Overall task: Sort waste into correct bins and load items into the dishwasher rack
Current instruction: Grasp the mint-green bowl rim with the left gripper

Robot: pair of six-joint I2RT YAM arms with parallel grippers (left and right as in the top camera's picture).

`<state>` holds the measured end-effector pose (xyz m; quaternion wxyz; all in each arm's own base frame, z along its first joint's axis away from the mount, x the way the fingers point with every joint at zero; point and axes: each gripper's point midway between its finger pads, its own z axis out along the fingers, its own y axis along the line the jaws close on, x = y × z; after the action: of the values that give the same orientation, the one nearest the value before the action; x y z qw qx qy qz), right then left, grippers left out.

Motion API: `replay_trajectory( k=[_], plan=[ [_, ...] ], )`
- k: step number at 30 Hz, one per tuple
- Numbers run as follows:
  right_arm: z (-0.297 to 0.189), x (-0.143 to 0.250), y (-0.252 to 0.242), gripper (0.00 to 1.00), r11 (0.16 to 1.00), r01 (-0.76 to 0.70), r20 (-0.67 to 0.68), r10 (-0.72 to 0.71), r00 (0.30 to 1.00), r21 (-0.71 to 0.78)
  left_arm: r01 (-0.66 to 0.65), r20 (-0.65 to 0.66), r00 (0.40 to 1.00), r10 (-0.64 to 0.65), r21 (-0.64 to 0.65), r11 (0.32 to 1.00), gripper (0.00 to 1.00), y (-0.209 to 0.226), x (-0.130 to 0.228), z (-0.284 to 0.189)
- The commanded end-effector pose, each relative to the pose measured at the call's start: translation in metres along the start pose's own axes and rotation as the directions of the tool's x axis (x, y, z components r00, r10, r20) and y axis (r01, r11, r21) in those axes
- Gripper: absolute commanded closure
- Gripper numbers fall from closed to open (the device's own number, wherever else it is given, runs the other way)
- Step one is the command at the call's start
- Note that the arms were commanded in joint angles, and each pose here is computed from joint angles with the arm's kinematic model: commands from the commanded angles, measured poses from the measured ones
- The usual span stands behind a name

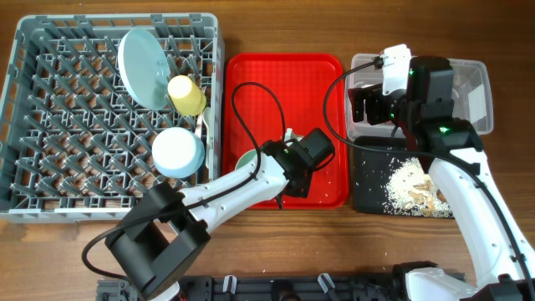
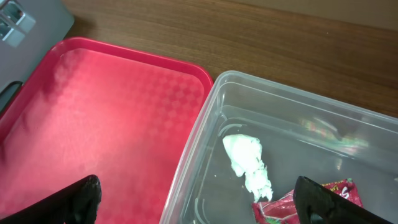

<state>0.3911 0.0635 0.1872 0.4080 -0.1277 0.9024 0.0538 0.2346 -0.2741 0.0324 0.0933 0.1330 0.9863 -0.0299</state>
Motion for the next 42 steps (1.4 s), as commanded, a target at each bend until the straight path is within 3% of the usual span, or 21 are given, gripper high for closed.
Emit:
replay_trajectory(
  k=[1,12,42],
  plan=[
    [0.0022,0.0012,0.0009,0.00,1.000,0.012,-0.005,-0.012,1.000,-0.006,-0.007,0.002,1.000,0.007,-0.023,1.000,0.80,0.0030,0.0011,0.0039],
    [0.0022,0.0012,0.0009,0.00,1.000,0.012,-0.005,-0.012,1.000,-0.006,-0.007,-0.005,1.000,0.007,-0.027,1.000,0.86,0.0040,0.0026,0.0039],
    [0.0022,0.0012,0.0009,0.00,1.000,0.012,-0.005,-0.012,1.000,-0.006,-0.009,-0.014,1.000,0.009,-0.035,0.999,0.88,0.0051,0.0045,0.0069]
  ],
)
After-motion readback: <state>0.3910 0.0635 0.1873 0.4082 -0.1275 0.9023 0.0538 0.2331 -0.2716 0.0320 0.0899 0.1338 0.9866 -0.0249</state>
